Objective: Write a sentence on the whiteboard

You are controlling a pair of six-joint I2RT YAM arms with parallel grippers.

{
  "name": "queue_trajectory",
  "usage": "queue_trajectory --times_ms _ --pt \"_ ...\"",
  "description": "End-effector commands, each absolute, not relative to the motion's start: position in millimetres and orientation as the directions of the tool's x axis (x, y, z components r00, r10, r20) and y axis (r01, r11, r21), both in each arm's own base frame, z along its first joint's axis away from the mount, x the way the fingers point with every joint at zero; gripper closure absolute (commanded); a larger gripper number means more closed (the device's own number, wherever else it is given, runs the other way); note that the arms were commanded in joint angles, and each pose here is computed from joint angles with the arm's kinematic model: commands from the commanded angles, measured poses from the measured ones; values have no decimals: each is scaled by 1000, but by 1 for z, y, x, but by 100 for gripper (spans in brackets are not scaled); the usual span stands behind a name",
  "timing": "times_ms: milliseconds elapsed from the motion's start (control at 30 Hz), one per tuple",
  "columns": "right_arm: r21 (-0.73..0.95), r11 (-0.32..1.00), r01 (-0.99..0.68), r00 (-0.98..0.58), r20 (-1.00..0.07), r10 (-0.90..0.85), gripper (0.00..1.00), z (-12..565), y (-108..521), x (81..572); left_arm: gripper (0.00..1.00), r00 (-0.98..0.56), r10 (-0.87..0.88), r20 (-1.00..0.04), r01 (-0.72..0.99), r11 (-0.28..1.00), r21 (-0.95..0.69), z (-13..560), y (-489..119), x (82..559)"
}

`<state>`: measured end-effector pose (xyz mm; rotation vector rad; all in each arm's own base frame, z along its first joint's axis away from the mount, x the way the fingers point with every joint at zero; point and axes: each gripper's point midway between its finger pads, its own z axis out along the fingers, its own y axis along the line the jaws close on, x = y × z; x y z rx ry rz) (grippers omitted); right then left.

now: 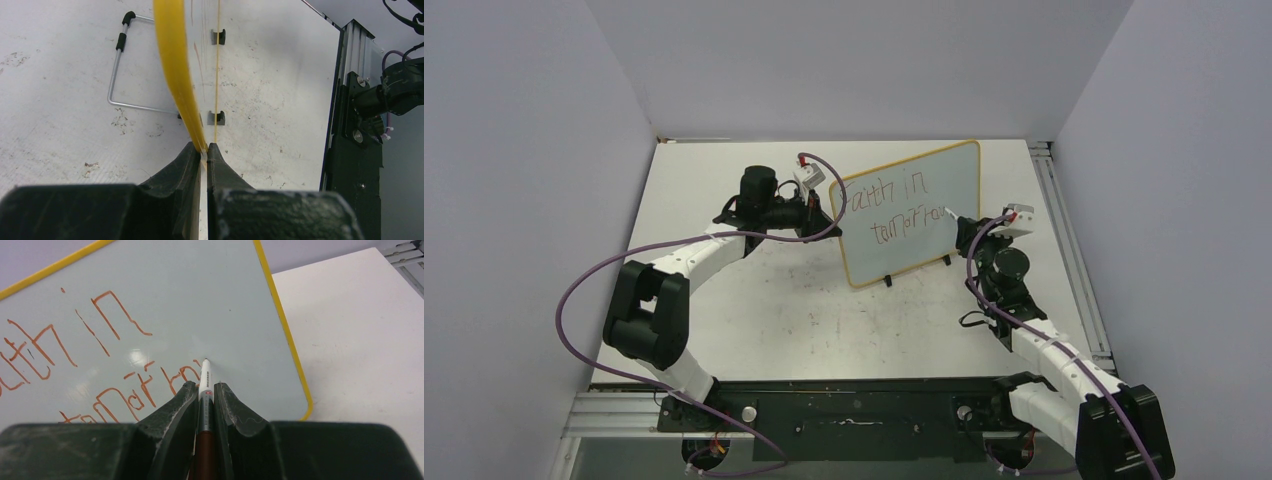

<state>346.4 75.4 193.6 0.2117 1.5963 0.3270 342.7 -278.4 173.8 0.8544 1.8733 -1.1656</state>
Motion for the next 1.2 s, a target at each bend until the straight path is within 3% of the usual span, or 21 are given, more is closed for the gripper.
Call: queue_trajectory --times_ms 0,633,1167 --pt "347 933 -97 69 -933 354 95 238 75 357 100 -482 158 -862 847 337 -411 179 -283 341" --pt "335 942 -15 -61 -941 333 95 178 64 337 100 -484 159 -861 846 336 -414 178 -283 340" --pt "338 940 -42 42 -940 340 95 221 68 358 100 -481 158 -862 848 335 -411 180 -283 340"
